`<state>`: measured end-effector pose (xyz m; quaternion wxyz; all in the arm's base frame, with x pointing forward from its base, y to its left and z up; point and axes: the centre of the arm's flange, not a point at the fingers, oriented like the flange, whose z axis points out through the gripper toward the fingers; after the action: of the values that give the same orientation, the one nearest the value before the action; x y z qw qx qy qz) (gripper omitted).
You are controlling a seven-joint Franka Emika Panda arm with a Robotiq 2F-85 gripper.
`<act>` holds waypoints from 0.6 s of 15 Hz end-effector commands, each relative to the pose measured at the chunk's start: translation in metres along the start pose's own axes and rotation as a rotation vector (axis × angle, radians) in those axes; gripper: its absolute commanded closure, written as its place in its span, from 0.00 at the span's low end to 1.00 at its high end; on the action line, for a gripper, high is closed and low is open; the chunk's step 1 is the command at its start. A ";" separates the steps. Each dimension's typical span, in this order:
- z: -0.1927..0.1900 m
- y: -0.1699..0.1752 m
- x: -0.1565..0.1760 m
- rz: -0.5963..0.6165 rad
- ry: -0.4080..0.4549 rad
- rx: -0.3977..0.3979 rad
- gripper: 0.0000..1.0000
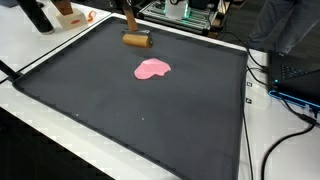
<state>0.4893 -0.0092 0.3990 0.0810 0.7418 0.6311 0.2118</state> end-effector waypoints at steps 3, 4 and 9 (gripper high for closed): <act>-0.047 -0.005 0.049 -0.094 -0.058 0.021 0.77; -0.053 -0.004 0.057 -0.101 -0.062 0.024 0.77; -0.091 0.005 0.102 -0.130 -0.118 0.048 0.77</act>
<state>0.4720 0.0573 0.4705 0.1059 0.7139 0.6721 0.1653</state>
